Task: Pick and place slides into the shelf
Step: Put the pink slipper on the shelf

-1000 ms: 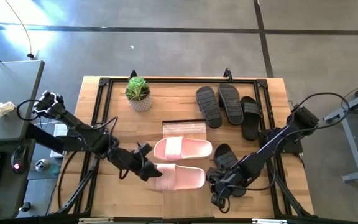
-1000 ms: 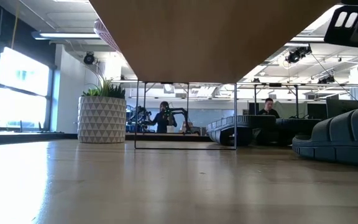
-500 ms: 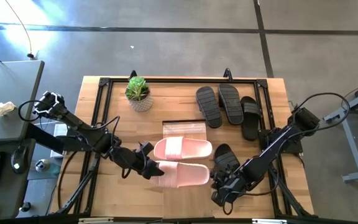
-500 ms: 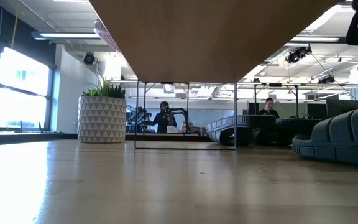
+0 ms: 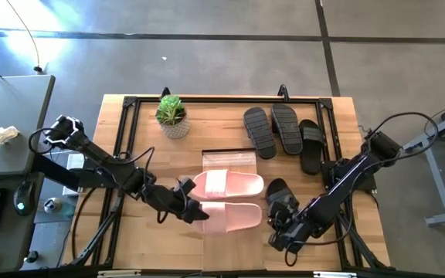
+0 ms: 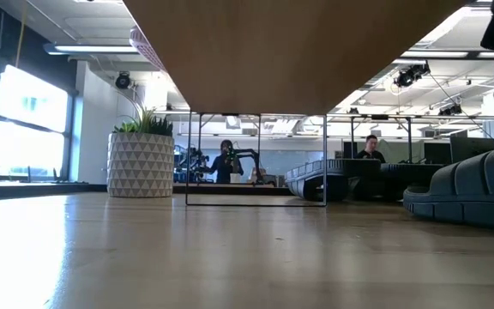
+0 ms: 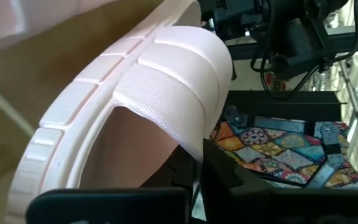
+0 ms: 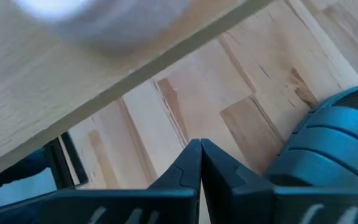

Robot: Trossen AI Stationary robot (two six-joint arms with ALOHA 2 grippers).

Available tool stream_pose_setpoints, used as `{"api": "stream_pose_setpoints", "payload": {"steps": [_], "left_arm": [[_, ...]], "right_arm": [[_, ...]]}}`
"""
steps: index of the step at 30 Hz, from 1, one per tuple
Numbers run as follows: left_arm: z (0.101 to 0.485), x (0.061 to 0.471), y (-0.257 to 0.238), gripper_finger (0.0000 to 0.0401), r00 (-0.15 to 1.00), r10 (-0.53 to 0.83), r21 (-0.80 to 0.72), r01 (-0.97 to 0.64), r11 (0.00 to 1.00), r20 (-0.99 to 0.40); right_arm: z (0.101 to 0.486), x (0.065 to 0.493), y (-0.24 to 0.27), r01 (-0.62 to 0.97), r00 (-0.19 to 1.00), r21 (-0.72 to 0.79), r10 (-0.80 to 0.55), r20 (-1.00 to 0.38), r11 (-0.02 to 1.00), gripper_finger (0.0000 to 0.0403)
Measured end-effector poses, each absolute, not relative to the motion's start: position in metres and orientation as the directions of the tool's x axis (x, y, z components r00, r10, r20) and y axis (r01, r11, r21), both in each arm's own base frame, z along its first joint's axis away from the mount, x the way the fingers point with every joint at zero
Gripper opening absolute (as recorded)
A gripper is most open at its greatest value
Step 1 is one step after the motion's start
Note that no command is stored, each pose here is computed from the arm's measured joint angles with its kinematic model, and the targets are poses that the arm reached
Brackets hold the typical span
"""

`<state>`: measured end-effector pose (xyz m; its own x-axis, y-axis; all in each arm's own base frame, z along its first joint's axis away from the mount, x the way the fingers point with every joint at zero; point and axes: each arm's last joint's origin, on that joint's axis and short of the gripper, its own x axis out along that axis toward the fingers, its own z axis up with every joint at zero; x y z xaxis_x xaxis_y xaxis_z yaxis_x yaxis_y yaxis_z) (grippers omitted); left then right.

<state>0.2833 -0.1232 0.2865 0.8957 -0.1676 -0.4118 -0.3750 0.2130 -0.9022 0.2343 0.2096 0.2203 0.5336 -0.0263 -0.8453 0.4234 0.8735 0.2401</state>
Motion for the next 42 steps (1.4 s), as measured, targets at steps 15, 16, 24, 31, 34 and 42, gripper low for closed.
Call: {"api": "stream_pose_setpoints", "payload": {"steps": [15, 16, 24, 31, 34, 42], "left_arm": [[0.277, 0.296, -0.112, 0.0002, 0.882, -0.168, -0.890, -0.404, 0.210, -0.440], [0.276, 0.295, -0.112, 0.0004, 0.879, -0.167, -0.887, -0.410, 0.212, -0.446], [0.275, 0.296, -0.110, 0.0051, 0.875, -0.167, -0.883, -0.419, 0.213, -0.455], [0.270, 0.293, -0.107, 0.0104, 0.844, -0.160, -0.850, -0.470, 0.237, -0.512], [0.269, 0.293, -0.105, 0.0129, 0.839, -0.150, -0.843, -0.482, 0.239, -0.523], [0.269, 0.294, -0.105, 0.0192, 0.842, -0.155, -0.843, -0.469, 0.264, -0.517]], "right_arm": [[0.221, 0.237, 0.209, 0.412, 0.545, 0.244, -0.023, -0.838, 0.878, 0.0000], [0.221, 0.237, 0.209, 0.412, 0.545, 0.244, -0.023, -0.838, 0.878, 0.0000], [0.221, 0.237, 0.209, 0.402, 0.545, 0.239, -0.022, -0.838, 0.884, 0.0000], [0.221, 0.237, 0.209, 0.397, 0.548, 0.239, -0.020, -0.836, 0.886, 0.0000], [0.221, 0.237, 0.209, 0.398, 0.548, 0.239, -0.020, -0.836, 0.886, 0.0000], [0.221, 0.237, 0.209, 0.402, 0.550, 0.237, -0.026, -0.835, 0.885, 0.0000]]}}
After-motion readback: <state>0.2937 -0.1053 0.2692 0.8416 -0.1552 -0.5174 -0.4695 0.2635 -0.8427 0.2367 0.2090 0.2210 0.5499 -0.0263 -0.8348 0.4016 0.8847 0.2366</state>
